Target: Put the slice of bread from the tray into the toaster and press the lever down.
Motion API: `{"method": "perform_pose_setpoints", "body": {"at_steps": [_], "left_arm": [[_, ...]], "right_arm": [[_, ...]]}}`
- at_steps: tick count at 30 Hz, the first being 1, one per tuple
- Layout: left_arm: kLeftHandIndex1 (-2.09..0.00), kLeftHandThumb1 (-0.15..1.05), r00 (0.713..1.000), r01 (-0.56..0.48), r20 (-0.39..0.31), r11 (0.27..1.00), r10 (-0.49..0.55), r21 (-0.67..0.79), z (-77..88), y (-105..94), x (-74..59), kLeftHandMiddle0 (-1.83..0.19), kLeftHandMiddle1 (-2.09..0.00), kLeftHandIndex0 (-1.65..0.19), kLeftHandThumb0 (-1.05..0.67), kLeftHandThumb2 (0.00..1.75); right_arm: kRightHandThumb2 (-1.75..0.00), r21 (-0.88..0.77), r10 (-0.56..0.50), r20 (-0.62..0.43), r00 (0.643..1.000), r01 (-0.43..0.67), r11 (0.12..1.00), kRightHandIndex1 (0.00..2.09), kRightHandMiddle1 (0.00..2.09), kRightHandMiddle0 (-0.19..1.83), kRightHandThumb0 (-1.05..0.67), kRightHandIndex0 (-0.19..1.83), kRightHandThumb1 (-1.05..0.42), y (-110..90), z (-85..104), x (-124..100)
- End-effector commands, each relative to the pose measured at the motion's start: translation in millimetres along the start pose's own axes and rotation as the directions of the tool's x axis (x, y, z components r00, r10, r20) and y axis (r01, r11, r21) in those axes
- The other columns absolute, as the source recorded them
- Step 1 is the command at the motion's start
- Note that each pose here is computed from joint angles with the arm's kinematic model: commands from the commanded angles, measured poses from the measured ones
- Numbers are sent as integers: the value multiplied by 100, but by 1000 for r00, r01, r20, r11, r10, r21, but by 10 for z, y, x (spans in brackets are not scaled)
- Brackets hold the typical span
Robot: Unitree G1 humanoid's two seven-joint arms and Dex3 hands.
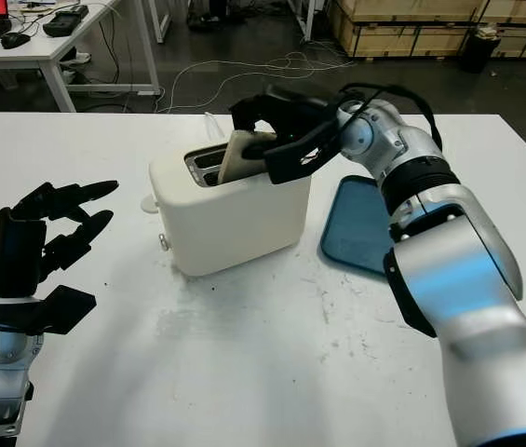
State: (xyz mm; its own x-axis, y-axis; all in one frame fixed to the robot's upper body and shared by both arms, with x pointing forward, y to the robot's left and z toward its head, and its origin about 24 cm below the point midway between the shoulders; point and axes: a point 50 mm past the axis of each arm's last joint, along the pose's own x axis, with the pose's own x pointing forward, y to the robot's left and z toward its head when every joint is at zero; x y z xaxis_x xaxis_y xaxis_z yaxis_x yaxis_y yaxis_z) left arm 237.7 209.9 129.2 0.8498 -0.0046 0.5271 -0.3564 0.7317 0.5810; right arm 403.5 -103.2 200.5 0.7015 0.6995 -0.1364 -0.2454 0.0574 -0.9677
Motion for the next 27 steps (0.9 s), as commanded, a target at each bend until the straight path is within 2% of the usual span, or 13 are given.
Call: {"method": "perform_pose_setpoints", "body": {"at_steps": [1, 4, 6, 8, 10, 12, 16, 23, 27], "left_arm": [[0, 92, 1000, -5, -7, 1000, 5, 4, 10, -2, -14, -60, -155, -96, -31, 14], [0, 92, 1000, -7, -8, 1000, 8, 11, 17, -9, -12, -61, -154, -96, -31, 14], [0, 92, 1000, -8, -10, 1000, 8, 9, 20, -12, -12, -61, -154, -97, -32, 14], [0, 92, 1000, -9, -10, 1000, 9, 8, 21, -12, -13, -60, -155, -97, -31, 13], [0, 92, 1000, -9, -8, 1000, 9, 7, 21, -10, -12, -60, -155, -97, -30, 13], [0, 92, 1000, -10, -6, 1000, 10, 7, 19, -10, -12, -60, -156, -97, -30, 13], [0, 92, 1000, -7, -3, 1000, 7, 8, 13, -11, -14, -61, -156, -97, -32, 13], [0, 92, 1000, -9, -9, 1000, 9, 4, 8, -15, -20, -62, -152, -97, -33, 14], [-1, 92, 1000, -10, -16, 1000, 10, 4, 12, -18, -22, -62, -154, -98, -32, 13]], "right_arm": [[-44, -20, 33, 24, 999, -33, 999, 175, 171, 67, -50, 97, -92, 70, 59, 49], [-37, -29, 26, 32, 999, -25, 999, 175, 157, 76, -58, 100, -92, 95, 83, 71], [-27, -38, 42, 29, 999, -41, 998, 167, 149, 76, -75, 95, -92, 105, 94, 83], [-20, -57, 76, 28, 997, -74, 996, 122, 107, 69, -84, 80, -92, 107, 102, 88], [-18, -73, 89, 26, 996, -86, 994, 83, 48, 71, -89, 67, -92, 103, 102, 84], [-17, -75, 82, 25, 996, -79, 994, 66, 25, 68, -91, 52, -92, 94, 99, 81], [-11, -51, 62, 19, 998, -61, 997, 54, 11, 59, -92, 36, -92, 37, 83, 64], [-8, -26, 5, 25, 1000, -4, 1000, 51, 4, 52, -96, 27, -92, -90, 67, 22], [-12, -8, -52, 27, 998, 52, 999, 51, 3, 52, -96, 26, -92, -161, 56, -3]]}}
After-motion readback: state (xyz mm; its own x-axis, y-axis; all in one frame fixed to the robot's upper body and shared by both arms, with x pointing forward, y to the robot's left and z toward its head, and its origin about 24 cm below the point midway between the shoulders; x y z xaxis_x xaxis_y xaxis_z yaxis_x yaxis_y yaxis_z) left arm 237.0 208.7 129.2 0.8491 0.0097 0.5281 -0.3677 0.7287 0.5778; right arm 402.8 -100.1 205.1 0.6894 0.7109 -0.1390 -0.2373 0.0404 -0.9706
